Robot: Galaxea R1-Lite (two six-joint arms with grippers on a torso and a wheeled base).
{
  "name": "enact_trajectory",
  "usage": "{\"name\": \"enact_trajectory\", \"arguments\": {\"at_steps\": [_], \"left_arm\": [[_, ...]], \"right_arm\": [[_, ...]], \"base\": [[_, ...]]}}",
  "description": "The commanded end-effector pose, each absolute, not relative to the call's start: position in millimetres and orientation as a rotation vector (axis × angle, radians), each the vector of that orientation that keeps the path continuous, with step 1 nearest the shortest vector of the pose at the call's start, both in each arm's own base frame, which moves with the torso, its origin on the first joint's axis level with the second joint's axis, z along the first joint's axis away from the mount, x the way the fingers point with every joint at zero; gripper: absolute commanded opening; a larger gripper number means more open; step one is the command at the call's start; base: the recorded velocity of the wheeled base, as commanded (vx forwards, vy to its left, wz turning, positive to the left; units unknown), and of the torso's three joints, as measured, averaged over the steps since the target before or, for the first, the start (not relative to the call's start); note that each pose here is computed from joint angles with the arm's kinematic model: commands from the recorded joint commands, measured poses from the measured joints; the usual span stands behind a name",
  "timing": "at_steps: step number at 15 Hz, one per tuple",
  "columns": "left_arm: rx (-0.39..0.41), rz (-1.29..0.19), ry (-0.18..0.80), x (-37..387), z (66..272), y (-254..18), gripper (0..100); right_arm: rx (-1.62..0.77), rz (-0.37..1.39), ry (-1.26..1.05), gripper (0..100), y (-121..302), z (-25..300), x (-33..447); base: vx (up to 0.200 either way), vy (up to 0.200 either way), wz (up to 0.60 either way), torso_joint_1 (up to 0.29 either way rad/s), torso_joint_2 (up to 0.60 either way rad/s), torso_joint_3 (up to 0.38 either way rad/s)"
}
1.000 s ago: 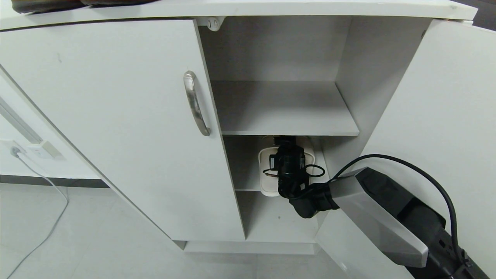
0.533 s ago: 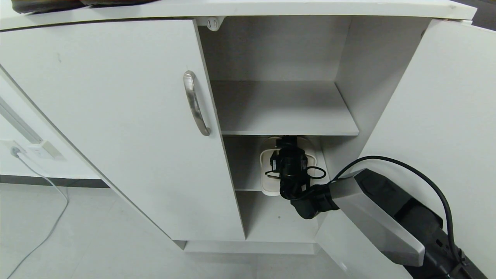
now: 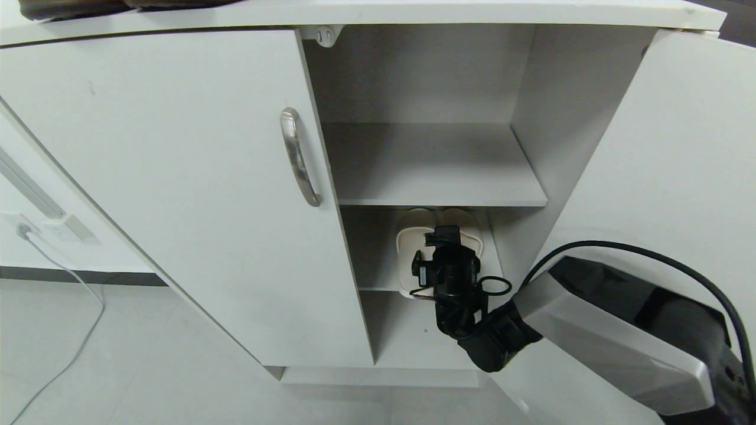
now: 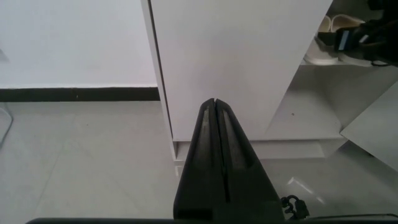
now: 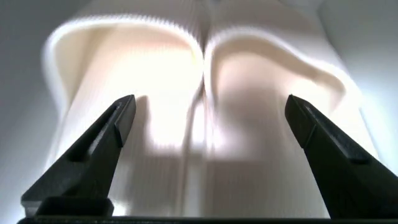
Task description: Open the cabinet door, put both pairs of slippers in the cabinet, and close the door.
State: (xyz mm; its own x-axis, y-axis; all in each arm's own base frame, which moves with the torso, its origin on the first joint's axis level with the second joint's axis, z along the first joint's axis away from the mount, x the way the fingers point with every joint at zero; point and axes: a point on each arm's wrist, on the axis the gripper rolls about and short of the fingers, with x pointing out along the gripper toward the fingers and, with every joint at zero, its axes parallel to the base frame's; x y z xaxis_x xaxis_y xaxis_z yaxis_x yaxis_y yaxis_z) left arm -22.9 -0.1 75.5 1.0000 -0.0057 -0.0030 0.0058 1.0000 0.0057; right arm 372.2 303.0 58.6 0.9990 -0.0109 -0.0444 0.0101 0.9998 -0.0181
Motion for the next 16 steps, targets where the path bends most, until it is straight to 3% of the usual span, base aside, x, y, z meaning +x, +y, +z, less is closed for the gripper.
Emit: {"name": "enact_trajectory", "arguments": {"at_steps": [1, 4, 11, 16], "left_arm": [[0.005, -0.006, 0.005, -22.8, 75.5, -0.1, 0], [0.003, -0.006, 0.003, -22.9, 75.4, -0.1, 0], [0.003, -0.006, 0.005, -22.8, 75.5, -0.1, 0], [0.003, -0.005, 0.003, -22.9, 75.4, -0.1, 0]], "right_arm": [[-0.002, 0.052, 0.024, 100, 297.0, 84.5, 312.0], [0.003, 0.087, 0.016, 100, 294.3, 75.2, 280.9], [-0.01, 0.103, 0.026, 100, 295.5, 70.0, 274.5], [-0.031, 0.105, 0.045, 100, 290.5, 65.1, 269.4]], "base": [[0.0, 0.0, 0.0, 0.0, 0.0, 0.0], [0.0, 0.0, 0.0, 0.0, 0.0, 0.0], [-0.2, 0.0, 0.0, 0.003, 0.0, 0.0], [0.0, 0.0, 0.0, 0.0, 0.0, 0.0]]}}
